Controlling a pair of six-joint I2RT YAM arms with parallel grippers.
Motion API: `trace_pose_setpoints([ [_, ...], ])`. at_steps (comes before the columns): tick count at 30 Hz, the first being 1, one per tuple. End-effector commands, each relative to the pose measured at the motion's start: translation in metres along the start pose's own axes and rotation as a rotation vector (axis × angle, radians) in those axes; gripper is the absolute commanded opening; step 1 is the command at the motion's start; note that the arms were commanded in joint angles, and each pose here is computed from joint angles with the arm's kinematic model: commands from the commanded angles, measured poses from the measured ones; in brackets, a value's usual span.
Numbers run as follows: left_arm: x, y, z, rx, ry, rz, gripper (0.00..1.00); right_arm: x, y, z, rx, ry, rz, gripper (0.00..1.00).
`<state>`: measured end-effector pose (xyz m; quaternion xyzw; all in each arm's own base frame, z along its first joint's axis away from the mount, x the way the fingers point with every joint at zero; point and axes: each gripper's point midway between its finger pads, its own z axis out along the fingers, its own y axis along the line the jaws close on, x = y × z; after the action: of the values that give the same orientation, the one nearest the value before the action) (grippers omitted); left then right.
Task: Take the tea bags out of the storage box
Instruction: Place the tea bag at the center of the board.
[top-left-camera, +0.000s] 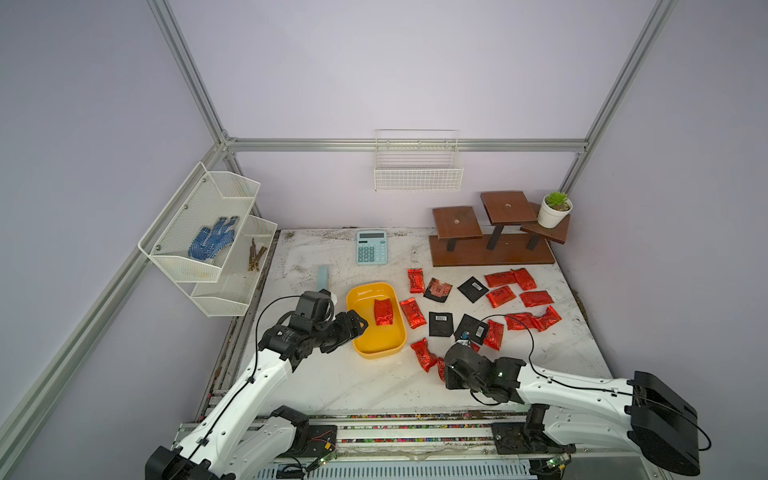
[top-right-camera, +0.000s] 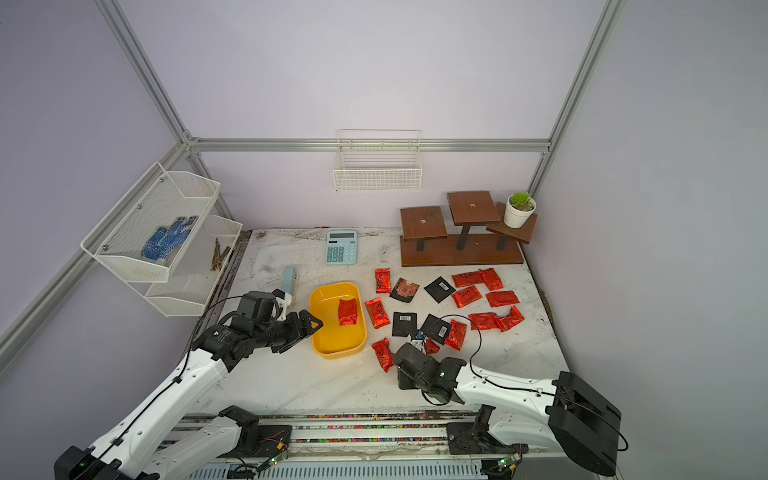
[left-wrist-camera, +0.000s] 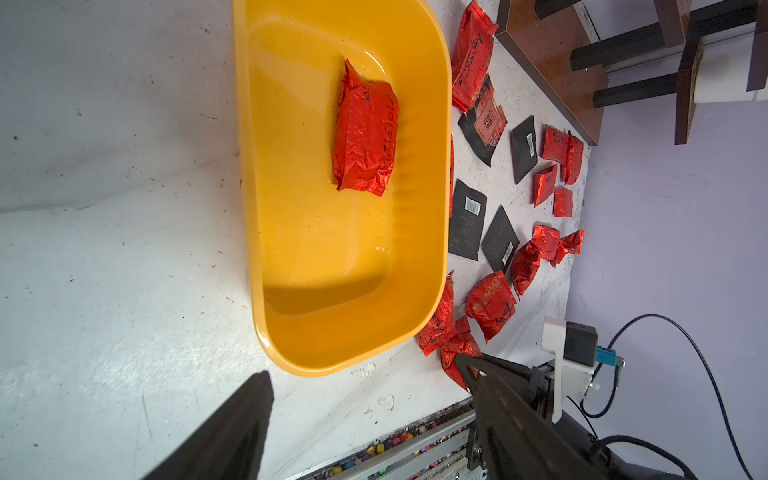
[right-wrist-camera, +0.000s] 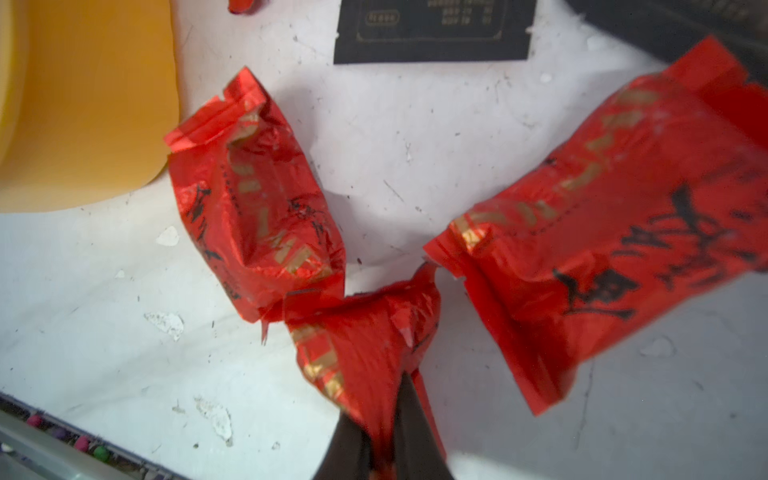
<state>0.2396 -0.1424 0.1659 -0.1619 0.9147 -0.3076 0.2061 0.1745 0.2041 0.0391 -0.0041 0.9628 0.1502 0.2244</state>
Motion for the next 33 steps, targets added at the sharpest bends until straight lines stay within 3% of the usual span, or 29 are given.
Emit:
trace_pose_setpoints([
  [1, -0.009, -0.010, -0.001, 0.030, -0.036, 0.011, 0.80, 0.000, -0.011, 0.011, 0.085, -0.003, -0.011, 0.13],
  [5, -0.008, -0.007, 0.003, 0.026, -0.026, 0.011, 0.80, 0.002, 0.000, 0.021, 0.061, 0.018, -0.014, 0.20],
  [12, -0.005, -0.002, 0.010, 0.020, -0.016, 0.009, 0.80, 0.009, 0.004, 0.030, 0.033, 0.044, -0.006, 0.44],
  [16, -0.005, -0.003, 0.011, 0.021, -0.011, 0.013, 0.80, 0.004, 0.008, 0.023, 0.010, 0.028, -0.004, 0.52],
  [25, -0.019, -0.012, 0.011, -0.013, -0.012, 0.062, 0.80, -0.031, 0.028, -0.031, -0.071, -0.069, -0.018, 0.71],
  [33, -0.032, -0.020, 0.040, -0.101, 0.048, 0.138, 0.77, -0.071, 0.043, -0.086, -0.149, -0.226, -0.020, 0.73],
])
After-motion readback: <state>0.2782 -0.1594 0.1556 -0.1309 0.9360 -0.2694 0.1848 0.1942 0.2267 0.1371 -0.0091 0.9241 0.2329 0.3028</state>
